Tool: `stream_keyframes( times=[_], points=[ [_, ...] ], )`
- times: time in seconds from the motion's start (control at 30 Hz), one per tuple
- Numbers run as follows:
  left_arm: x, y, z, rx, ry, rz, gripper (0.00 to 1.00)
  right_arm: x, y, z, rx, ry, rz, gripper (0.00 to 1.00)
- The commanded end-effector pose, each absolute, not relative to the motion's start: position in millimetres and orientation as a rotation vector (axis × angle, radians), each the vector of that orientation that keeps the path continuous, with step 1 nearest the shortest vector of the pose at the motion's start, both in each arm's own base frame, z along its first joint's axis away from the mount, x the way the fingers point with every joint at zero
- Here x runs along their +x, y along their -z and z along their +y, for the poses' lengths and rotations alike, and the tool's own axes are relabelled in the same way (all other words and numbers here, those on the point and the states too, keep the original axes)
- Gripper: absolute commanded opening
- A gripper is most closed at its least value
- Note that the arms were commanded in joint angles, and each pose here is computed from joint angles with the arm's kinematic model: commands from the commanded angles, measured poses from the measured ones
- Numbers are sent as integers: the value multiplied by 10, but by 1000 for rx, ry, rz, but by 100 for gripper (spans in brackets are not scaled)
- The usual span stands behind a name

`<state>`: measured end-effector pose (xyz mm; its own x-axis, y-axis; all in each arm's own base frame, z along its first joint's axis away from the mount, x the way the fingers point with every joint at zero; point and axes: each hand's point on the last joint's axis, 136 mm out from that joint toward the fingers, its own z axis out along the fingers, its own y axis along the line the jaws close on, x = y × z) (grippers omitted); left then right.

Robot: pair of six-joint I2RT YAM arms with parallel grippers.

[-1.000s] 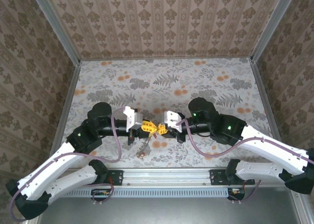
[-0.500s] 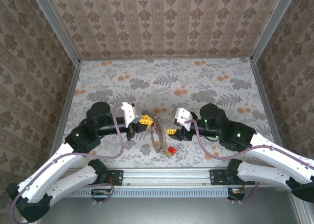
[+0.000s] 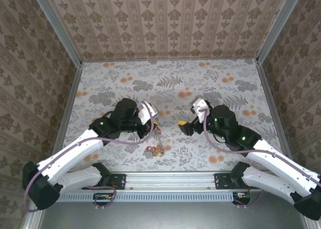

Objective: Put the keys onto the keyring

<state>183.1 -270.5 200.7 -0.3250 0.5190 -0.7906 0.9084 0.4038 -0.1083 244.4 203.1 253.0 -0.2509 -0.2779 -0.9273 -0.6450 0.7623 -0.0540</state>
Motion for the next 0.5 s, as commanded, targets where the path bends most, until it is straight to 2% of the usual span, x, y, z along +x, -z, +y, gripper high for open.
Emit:
stream_keyframes(
  times=[0.0,0.13,0.47],
  points=[
    [2024,-2025,-2939,1197,766,1957,0,2614,-2518,1682,-471,-384,1873,100],
    [2218,-1839,-3257,1209,789,1991,0,2672,-2474,1431,-347,-359,1869,100],
    [2773,-1043,-3765,1121,788,2209,0,2749,-2482,1297,-274,-339,1794,100]
  ],
)
